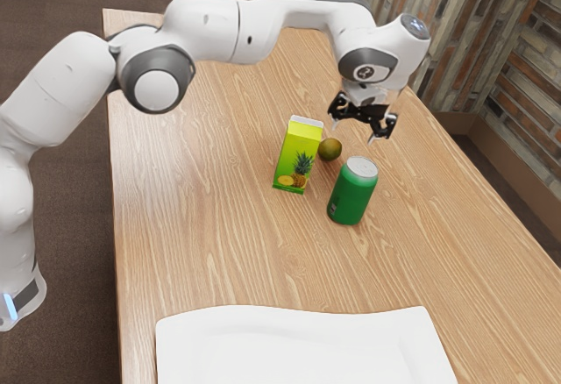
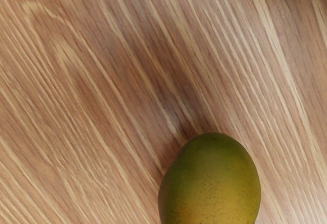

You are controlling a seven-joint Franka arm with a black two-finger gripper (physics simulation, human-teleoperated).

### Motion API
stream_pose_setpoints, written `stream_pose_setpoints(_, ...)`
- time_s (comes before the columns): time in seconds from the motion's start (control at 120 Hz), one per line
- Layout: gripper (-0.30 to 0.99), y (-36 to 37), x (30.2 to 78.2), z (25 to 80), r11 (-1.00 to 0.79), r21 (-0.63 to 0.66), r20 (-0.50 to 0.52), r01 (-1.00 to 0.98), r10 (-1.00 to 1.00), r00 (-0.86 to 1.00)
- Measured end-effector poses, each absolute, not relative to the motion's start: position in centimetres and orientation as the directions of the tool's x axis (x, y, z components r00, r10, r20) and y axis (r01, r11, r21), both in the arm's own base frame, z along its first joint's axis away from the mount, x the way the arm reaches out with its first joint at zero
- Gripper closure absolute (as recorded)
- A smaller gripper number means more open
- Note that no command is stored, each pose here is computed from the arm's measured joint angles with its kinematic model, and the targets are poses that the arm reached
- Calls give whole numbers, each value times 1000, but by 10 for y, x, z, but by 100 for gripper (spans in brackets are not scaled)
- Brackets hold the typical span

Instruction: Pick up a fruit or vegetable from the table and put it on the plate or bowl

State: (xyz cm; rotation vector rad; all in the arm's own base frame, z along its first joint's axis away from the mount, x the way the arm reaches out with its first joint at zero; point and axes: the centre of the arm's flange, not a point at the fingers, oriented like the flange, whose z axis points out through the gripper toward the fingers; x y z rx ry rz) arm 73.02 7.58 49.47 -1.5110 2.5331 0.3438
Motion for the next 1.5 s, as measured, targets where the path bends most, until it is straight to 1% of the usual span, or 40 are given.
stream_pose_setpoints(0.358, 0, 100, 738, 450, 415, 131, -226, -900, -871, -435)
stream_pose_setpoints(1.217, 0, 120, 742, 418, 375, 134, -201, -917, -896, -396)
stream_pose_setpoints(1.258, 5, 122, 741, 418, 372, 134, -200, -919, -898, -392)
stream_pose_setpoints(1.392, 31, 128, 742, 408, 357, 135, -182, -924, -908, -377)
stream_pose_setpoints(1.442, 35, 128, 742, 408, 353, 130, -176, -927, -911, -372)
stream_pose_setpoints(1.5, 38, 130, 742, 408, 347, 121, -168, -930, -916, -364)
